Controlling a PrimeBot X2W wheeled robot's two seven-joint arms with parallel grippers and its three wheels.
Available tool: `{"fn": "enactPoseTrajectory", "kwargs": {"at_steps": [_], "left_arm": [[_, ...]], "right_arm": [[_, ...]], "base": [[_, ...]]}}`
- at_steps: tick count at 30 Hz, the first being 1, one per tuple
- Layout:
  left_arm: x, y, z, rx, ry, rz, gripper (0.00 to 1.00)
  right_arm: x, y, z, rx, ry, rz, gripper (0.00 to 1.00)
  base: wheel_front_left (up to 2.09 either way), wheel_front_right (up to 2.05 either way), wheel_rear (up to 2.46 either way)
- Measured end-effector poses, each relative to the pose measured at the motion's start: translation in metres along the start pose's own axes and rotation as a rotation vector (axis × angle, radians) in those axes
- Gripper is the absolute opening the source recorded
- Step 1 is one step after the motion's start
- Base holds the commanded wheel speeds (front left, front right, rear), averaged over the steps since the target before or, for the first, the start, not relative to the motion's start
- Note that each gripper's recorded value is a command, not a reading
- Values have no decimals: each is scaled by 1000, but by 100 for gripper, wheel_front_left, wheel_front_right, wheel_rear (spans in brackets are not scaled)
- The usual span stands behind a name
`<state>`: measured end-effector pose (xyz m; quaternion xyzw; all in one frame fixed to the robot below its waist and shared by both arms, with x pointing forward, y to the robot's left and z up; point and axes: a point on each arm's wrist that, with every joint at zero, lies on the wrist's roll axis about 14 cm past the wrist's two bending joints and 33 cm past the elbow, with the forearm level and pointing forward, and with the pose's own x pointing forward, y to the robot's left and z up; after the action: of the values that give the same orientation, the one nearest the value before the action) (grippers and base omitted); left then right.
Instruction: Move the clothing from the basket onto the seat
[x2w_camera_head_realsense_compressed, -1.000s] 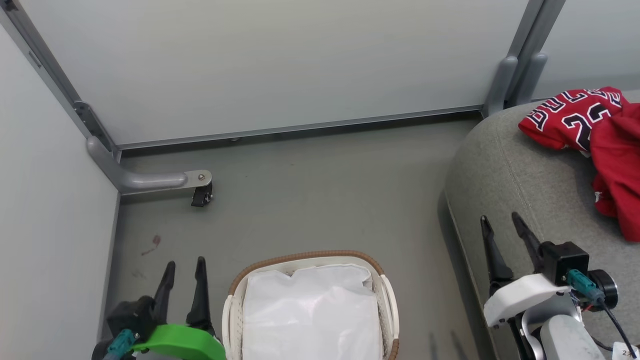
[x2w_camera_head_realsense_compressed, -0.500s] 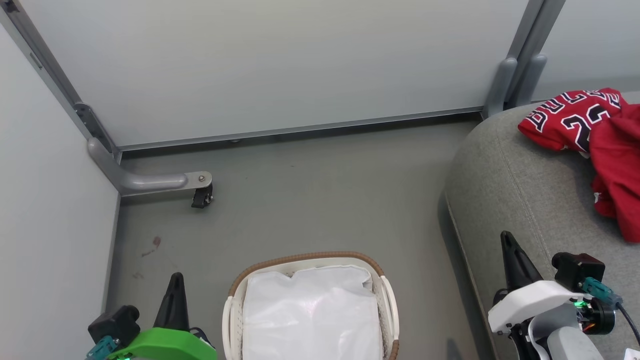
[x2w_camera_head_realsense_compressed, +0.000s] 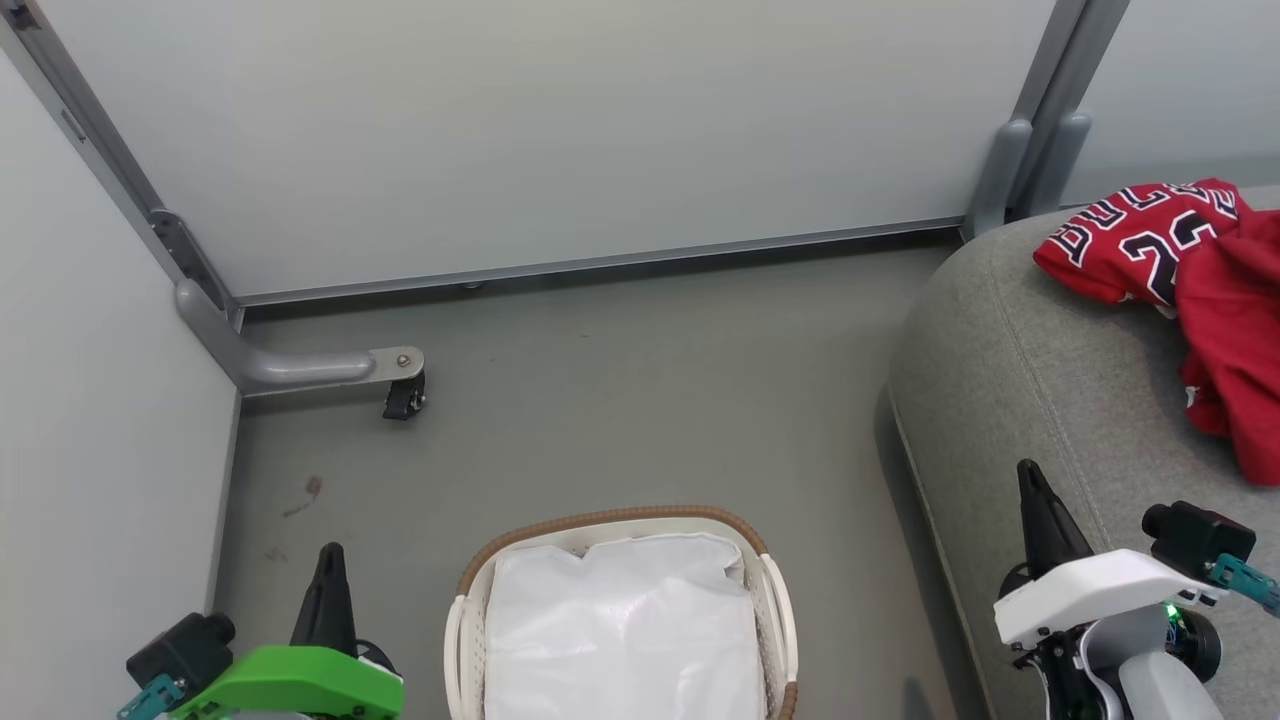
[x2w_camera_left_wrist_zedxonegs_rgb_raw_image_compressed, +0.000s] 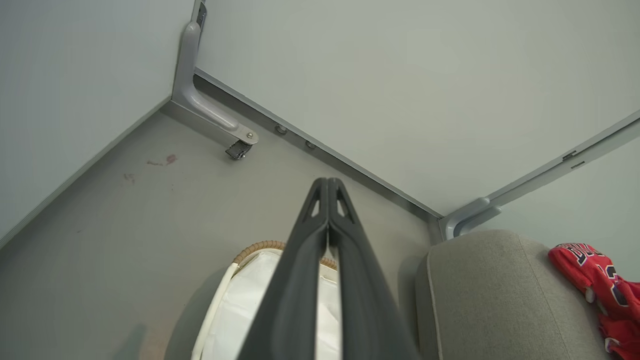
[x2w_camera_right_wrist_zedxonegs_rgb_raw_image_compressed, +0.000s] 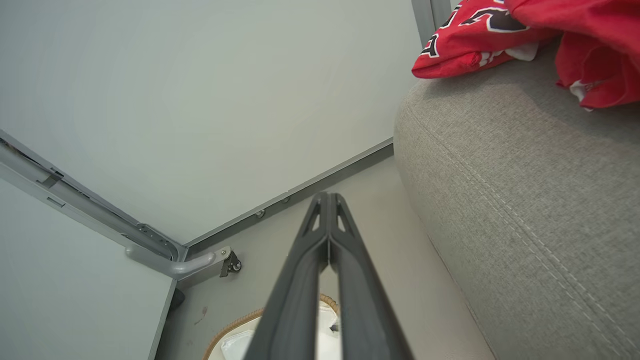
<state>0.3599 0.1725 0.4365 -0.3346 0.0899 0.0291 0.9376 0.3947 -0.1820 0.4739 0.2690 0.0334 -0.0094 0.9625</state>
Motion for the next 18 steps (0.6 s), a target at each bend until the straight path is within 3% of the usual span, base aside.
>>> {"fn": "enactPoseTrajectory", "kwargs": {"at_steps": [18], "left_arm": [[5,0,15,-225,-19,7,0]], "right_arm": [[-1,-3,7,261,-3,-23,0]], "base": [[0,0,0]]}}
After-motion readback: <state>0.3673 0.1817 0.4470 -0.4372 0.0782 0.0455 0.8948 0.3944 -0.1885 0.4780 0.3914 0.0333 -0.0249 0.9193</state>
